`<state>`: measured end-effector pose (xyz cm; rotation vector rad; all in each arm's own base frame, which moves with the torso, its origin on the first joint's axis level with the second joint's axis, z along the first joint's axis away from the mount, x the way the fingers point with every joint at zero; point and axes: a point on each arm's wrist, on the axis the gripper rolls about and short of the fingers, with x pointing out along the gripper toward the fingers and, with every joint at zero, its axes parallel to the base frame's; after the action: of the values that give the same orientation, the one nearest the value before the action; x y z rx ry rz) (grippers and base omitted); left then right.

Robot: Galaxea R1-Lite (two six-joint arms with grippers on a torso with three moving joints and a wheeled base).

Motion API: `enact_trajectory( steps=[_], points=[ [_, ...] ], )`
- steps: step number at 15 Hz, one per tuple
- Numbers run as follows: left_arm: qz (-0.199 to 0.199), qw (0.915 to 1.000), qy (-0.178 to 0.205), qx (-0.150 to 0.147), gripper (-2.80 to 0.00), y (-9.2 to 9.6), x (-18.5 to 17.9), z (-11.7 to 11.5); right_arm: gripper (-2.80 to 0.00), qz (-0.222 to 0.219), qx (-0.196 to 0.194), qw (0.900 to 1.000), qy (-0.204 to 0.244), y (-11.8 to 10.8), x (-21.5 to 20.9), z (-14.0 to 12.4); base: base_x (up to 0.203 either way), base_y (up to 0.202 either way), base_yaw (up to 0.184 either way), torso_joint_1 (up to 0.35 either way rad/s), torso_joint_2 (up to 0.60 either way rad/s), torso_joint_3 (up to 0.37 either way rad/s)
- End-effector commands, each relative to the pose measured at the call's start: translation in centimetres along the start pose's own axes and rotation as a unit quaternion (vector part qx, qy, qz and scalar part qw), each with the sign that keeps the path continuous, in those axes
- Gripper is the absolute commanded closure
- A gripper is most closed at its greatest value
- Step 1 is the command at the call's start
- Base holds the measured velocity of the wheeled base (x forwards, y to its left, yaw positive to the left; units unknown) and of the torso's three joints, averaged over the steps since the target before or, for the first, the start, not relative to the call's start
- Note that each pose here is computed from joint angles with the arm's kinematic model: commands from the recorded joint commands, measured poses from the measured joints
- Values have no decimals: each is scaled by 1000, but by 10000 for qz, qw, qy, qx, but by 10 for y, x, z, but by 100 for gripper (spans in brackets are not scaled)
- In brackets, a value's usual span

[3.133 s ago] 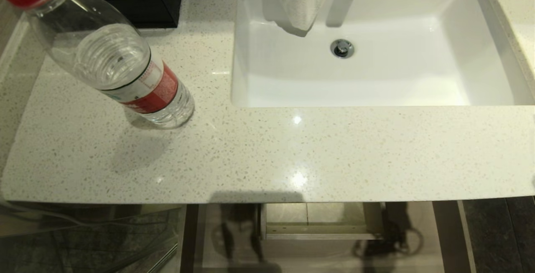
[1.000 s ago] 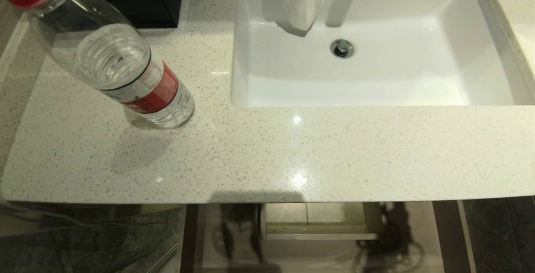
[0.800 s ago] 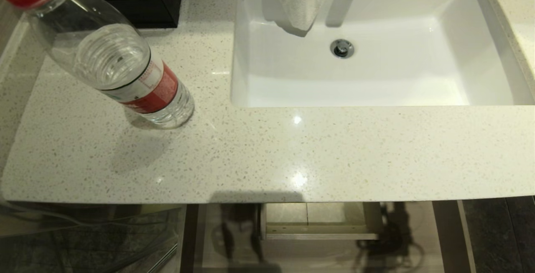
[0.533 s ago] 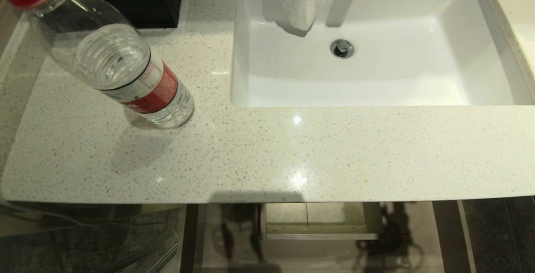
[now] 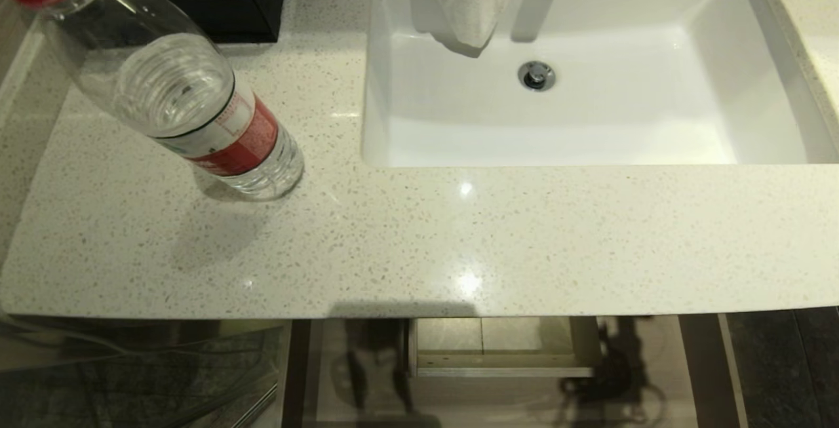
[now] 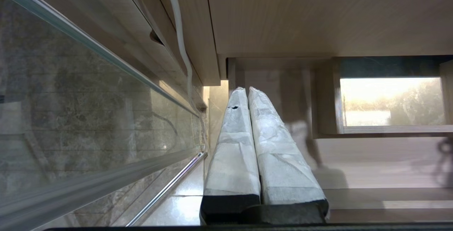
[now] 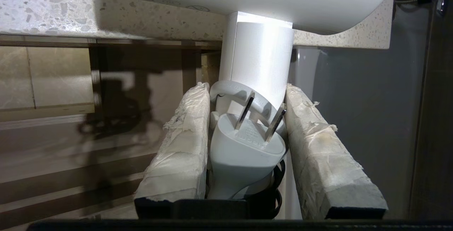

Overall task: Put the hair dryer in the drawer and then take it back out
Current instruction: Put it into the drawer

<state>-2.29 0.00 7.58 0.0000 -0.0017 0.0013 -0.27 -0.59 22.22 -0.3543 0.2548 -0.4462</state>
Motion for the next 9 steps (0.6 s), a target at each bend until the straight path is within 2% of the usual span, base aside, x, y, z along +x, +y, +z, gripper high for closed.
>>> enact_trajectory(
  steps=[1,5,9],
  points=[
    [1,10000,-2,0,0,0,0,0,0,-20,-14,10000,19,1,0,-2,0,0,0,-119,353,206],
    [1,10000,1,0,0,0,0,0,0,-16,-7,10000,-14,0,-2,-2,0,0,0,-127,344,209],
    [1,10000,0,0,0,0,0,0,0,-11,-8,10000,-8,0,-2,-2,0,0,0,-11,28,20]
  ],
)
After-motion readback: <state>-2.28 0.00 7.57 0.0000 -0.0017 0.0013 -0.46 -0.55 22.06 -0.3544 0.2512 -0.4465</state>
